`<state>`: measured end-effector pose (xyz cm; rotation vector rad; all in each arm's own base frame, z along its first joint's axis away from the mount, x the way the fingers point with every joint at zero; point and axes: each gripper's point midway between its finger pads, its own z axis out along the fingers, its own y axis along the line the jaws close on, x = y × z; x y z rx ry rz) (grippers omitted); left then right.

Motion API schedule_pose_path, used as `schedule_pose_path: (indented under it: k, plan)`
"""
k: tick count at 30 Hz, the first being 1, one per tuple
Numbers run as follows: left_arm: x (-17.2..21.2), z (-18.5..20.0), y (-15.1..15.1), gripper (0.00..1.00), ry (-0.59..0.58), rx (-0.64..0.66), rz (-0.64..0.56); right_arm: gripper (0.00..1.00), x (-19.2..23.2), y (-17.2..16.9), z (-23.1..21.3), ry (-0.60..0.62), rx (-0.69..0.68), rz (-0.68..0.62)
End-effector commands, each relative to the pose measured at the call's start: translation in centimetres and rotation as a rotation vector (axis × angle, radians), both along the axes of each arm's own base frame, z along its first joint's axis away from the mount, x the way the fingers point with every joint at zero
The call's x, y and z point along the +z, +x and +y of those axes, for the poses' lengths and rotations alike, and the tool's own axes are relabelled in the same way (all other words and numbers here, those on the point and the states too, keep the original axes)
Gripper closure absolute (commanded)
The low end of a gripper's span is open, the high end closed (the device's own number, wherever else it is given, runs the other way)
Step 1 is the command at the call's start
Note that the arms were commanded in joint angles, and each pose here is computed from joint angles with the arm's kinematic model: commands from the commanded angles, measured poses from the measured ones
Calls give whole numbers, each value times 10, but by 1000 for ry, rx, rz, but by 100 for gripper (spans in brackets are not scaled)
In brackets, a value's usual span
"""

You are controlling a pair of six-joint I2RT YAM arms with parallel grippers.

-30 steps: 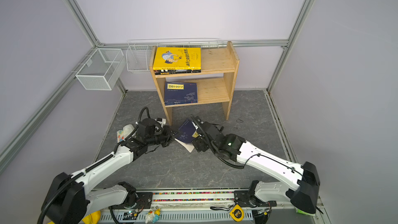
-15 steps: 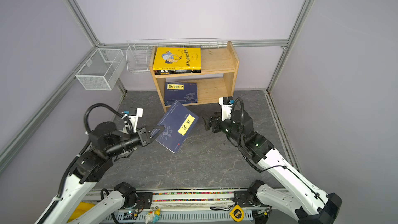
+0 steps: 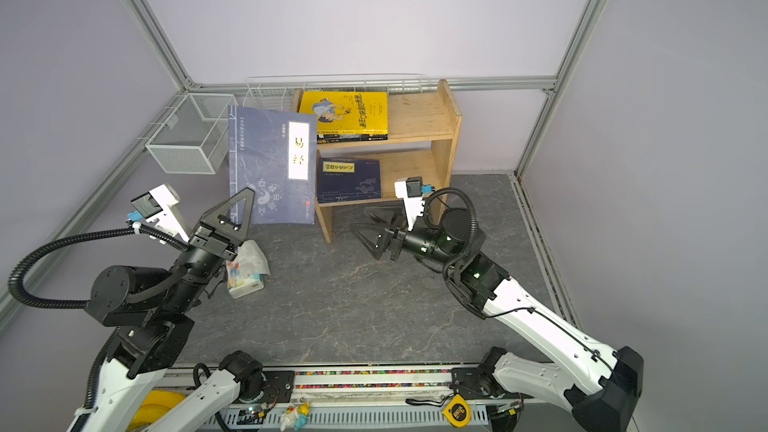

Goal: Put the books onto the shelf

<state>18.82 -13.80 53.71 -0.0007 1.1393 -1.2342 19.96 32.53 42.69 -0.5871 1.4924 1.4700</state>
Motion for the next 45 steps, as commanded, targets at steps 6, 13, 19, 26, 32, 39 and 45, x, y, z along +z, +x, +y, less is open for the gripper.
schedule_pose_path:
  k: [6,13,19,26,32,39,45]
  plan:
    - [45,13,1,100,-282,-36,-156,9,49,-13,42,230,166,-56]
    - [31,6,19,100,-320,-37,-114,6,81,2,58,387,195,-79]
    - [27,-10,24,100,-292,-51,-96,5,92,17,67,502,205,-49]
    - [17,-26,32,100,-275,-77,-61,17,101,24,66,546,177,-44]
    - [14,-31,36,100,-275,-88,-49,59,97,32,68,517,139,-5]
    - [15,-41,40,83,-228,-105,-30,93,86,51,66,518,130,80]
    - [10,-52,39,27,-89,-111,18,93,88,53,48,438,169,60]
